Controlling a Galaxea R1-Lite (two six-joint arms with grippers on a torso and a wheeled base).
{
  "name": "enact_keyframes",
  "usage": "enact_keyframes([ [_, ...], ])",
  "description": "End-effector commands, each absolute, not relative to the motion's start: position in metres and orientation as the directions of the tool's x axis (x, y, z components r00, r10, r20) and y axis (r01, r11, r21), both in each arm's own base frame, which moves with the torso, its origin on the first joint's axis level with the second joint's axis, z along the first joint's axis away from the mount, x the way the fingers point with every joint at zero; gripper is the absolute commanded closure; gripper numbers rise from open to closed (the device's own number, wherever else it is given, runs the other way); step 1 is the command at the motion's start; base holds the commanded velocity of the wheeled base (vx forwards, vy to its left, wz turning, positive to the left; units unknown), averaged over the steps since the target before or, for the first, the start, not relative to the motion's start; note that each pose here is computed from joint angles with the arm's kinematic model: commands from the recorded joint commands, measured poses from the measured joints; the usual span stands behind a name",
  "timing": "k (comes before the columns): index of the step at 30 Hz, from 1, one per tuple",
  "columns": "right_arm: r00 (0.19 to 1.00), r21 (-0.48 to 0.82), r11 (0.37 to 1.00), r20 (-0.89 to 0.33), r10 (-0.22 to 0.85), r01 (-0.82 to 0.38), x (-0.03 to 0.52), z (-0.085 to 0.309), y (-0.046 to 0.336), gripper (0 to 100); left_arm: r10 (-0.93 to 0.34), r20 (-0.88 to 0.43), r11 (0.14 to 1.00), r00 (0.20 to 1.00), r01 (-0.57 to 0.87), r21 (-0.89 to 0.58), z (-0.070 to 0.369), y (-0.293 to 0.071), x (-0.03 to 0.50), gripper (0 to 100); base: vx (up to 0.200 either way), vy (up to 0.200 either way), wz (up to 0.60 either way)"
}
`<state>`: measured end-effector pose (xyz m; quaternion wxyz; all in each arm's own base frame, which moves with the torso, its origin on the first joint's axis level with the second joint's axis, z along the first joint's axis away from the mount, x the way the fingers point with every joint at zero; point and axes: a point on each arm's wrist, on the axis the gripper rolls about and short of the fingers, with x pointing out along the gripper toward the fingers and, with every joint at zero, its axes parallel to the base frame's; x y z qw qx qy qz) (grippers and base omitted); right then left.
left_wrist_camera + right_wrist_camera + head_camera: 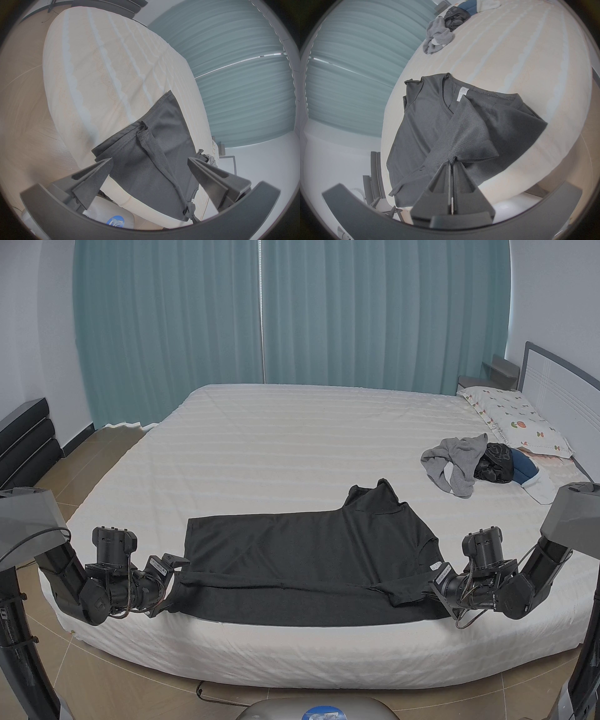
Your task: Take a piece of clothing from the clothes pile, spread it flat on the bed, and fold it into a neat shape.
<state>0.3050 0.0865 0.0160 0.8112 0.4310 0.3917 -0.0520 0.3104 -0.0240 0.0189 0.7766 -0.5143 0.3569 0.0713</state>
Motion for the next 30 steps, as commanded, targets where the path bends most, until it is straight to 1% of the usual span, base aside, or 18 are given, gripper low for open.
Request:
enact_keyframes([
  [1,0.708,0.67,0.636,-0.655,0.264,0.383,0.294,0.032,0.085,100,-0.257,-0.628,0.461,0.734,-0.478,-0.747,0.019,-0.024,0.31,0,0.0,0.0,0.0],
  [6,0.676,0.622,0.688,-0.69,0.257,0.374,0.285,0.028,0.083,100,-0.257,-0.629,0.463,0.733,-0.479,-0.746,0.018,-0.024,0.31,0,0.0,0.0,0.0],
  [11,0.657,0.606,0.699,-0.709,0.257,0.38,0.283,0.026,0.085,100,-0.257,-0.629,0.463,0.733,-0.479,-0.746,0.018,-0.024,0.31,0,0.0,0.0,0.0],
  [13,0.629,0.579,0.714,-0.737,0.25,0.395,0.28,0.023,0.085,100,-0.256,-0.629,0.462,0.734,-0.479,-0.746,0.018,-0.024,0.31,0,0.0,0.0,0.0],
  [14,0.621,0.57,0.72,-0.744,0.248,0.395,0.28,0.022,0.085,0,-0.256,-0.629,0.462,0.734,-0.479,-0.746,0.018,-0.024,0.31,0,0.0,0.0,0.0],
  [16,0.612,0.557,0.733,-0.752,0.246,0.39,0.279,0.021,0.084,0,-0.256,-0.629,0.462,0.734,-0.479,-0.746,0.018,-0.024,0.31,0,0.0,0.0,0.0],
  [21,0.631,0.563,0.731,-0.739,0.236,0.385,0.28,0.026,0.079,0,-0.256,-0.629,0.462,0.734,-0.479,-0.746,0.018,-0.024,0.31,0,0.0,0.0,0.0],
  [25,0.651,0.568,0.724,-0.727,0.219,0.391,0.285,0.029,0.07,0,-0.257,-0.628,0.462,0.734,-0.477,-0.747,0.018,-0.024,0.311,0,0.0,0.0,0.0],
  [26,0.666,0.573,0.715,-0.718,0.202,0.4,0.288,0.031,0.062,0,-0.257,-0.627,0.464,0.735,-0.476,-0.748,0.018,-0.024,0.311,0,0.0,0.0,0.0],
  [30,0.687,0.584,0.699,-0.703,0.183,0.412,0.295,0.031,0.05,0,-0.255,-0.629,0.467,0.735,-0.476,-0.746,0.018,-0.024,0.311,0,0.0,0.0,0.0],
])
